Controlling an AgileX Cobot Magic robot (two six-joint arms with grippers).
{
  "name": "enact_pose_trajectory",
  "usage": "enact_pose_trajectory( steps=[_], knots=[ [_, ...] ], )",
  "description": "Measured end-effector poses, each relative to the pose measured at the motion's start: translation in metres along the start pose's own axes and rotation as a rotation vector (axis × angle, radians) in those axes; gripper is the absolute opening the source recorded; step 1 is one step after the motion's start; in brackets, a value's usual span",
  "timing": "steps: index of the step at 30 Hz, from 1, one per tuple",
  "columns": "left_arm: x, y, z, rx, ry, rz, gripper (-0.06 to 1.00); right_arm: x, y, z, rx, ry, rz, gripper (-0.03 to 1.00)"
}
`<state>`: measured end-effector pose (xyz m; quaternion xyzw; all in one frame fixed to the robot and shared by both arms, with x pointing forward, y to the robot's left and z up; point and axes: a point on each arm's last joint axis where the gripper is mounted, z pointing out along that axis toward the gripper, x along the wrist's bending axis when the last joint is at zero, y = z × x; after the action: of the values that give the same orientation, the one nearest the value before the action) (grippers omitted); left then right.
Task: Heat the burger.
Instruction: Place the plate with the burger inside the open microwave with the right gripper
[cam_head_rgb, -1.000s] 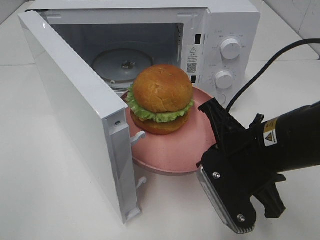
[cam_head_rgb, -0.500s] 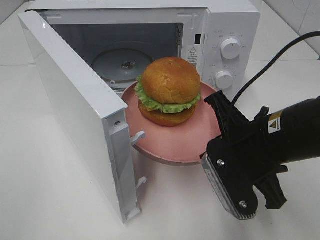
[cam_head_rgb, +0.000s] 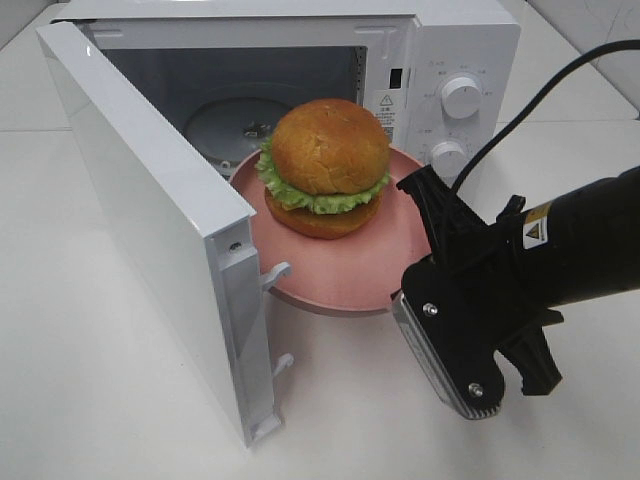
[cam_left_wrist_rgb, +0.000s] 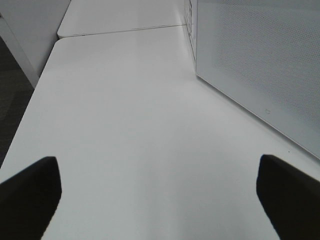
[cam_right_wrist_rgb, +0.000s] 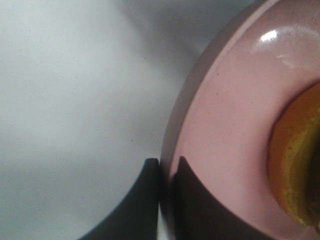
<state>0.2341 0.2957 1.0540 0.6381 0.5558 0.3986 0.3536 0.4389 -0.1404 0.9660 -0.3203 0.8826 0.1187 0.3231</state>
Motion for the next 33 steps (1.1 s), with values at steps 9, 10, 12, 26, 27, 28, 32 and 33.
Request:
enact_pose_trajectory(
  steps=[9, 10, 12, 26, 27, 28, 32, 33],
  knots=[
    [0.000, 0.000, 0.000, 0.000, 0.000, 0.000, 0.99, -0.016, -0.001, 0.017, 0.003, 0.015, -0.007, 0.04],
    [0.000, 0.000, 0.000, 0.000, 0.000, 0.000, 0.99, -0.020, -0.002, 0.021, 0.003, 0.020, -0.010, 0.04],
    [0.000, 0.000, 0.000, 0.000, 0.000, 0.000, 0.99, -0.024, -0.002, 0.026, 0.003, 0.022, -0.011, 0.04],
    [0.000, 0.000, 0.000, 0.000, 0.000, 0.000, 0.99, -0.051, -0.003, 0.059, 0.002, 0.035, -0.021, 0.04],
    [0.000, 0.000, 0.000, 0.000, 0.000, 0.000, 0.99, -0.051, -0.003, 0.059, 0.002, 0.035, -0.021, 0.04],
    [0.000, 0.000, 0.000, 0.000, 0.000, 0.000, 0.99, -0.053, -0.004, 0.061, 0.003, 0.035, -0.024, 0.04],
    [0.000, 0.000, 0.000, 0.000, 0.000, 0.000, 0.99, -0.061, -0.004, 0.072, 0.004, 0.039, -0.040, 0.04],
    [0.000, 0.000, 0.000, 0.000, 0.000, 0.000, 0.99, -0.061, -0.004, 0.072, 0.004, 0.039, -0.040, 0.04]
  ],
)
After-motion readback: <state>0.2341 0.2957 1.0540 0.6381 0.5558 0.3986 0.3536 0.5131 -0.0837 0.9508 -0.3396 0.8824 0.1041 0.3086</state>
